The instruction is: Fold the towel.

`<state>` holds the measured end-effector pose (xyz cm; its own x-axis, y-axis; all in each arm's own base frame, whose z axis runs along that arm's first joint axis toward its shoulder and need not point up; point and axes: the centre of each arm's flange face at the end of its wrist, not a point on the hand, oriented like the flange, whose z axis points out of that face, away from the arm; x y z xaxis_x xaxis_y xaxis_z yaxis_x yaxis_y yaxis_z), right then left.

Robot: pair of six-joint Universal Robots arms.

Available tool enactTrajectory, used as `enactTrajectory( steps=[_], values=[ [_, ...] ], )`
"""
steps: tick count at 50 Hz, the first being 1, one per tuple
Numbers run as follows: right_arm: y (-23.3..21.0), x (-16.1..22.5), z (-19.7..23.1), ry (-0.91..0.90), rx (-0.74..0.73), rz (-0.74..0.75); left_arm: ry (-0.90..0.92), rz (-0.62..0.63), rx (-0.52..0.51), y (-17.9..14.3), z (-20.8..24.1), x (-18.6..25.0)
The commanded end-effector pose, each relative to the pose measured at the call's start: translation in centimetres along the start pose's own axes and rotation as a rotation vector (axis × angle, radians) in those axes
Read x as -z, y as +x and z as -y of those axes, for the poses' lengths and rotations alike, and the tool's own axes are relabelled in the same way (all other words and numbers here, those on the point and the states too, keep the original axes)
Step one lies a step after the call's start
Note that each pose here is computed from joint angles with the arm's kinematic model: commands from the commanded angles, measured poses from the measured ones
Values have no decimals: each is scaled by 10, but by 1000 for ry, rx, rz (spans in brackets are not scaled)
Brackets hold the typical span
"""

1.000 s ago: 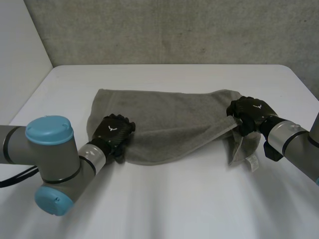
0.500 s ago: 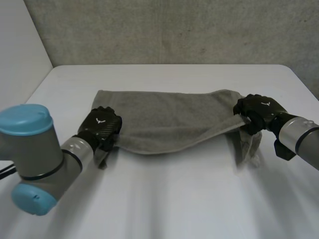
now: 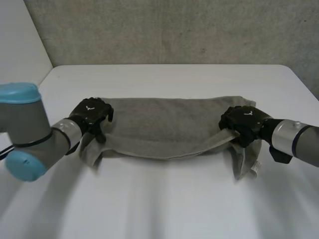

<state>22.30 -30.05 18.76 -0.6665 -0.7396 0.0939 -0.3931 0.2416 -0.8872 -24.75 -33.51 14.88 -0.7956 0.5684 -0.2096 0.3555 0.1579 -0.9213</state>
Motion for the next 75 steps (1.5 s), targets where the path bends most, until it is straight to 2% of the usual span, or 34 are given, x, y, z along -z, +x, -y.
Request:
enactTrajectory(
  steps=[1,6,12,16,26,30,32,37,47,54,75],
  values=[
    [-8,-4,-3,-1,10,4,32,68,-30,-13,3,-30],
    [-11,-2,-4,-3,9,8,67,143,-42,-26,18,-32],
    [-11,-1,-4,-2,10,5,81,156,-44,-28,32,-18],
    [-11,-1,-6,-5,8,6,67,140,-36,-20,46,25],
    [-13,0,-7,-7,7,8,76,93,-32,12,54,82],
    [-14,0,-8,-11,5,12,57,57,-11,27,48,91],
    [-15,0,-9,-12,4,12,0,17,22,44,32,101],
    [-15,0,-10,-13,5,13,-57,-19,26,58,11,107],
    [-17,2,-12,-12,9,12,-140,84,29,59,-19,104],
    [-17,2,-13,-11,15,9,-151,49,12,73,-23,115],
    [-19,3,-15,-15,17,12,-164,31,9,82,-29,140]
  ],
)
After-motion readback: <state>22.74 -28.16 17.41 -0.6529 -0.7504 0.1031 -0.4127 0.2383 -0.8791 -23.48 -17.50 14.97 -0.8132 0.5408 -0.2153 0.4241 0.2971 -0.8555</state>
